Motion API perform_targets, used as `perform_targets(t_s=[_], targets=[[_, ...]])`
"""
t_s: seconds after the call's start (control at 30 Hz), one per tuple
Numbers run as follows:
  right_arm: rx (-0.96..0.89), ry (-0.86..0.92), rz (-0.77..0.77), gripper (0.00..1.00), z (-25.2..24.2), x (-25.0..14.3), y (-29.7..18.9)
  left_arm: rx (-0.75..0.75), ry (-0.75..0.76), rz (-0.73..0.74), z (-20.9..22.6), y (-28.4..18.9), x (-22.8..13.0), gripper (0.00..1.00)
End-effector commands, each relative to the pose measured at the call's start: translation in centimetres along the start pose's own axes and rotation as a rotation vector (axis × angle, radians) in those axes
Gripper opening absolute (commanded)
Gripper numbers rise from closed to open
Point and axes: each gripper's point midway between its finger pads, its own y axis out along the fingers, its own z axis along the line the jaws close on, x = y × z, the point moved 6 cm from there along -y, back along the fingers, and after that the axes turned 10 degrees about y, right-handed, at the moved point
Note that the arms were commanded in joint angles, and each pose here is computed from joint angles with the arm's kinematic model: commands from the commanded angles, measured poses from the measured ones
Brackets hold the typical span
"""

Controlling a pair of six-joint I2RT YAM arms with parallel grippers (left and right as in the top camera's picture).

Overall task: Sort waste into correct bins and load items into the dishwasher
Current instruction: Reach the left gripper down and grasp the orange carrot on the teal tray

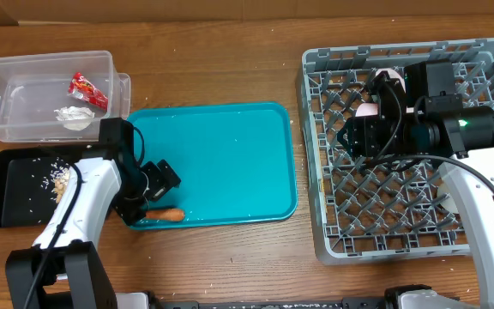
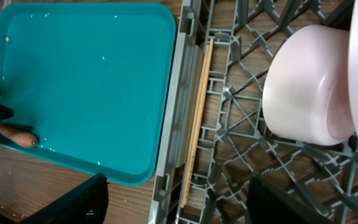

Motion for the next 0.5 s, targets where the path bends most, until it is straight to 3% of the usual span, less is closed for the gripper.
perform_targets(t_s=[0.0,0.3,0.47], targets=[[-0.007,-0.004,-0.012,0.74,0.1,0.3,-0.2,-0.007,-0.024,0.001,0.3,1.0,-0.7,0.99],[-0.007,-0.004,-0.011,0.74,0.1,0.3,-0.2,0.038,-0.024,-0.04,1.3,2.5,-0.7,0.98],[-0.008,-0.003,-0.006,0.74,0.1,0.2,-0.2,0.079,-0.021,-0.093,1.7,2.5,0.0,0.87]])
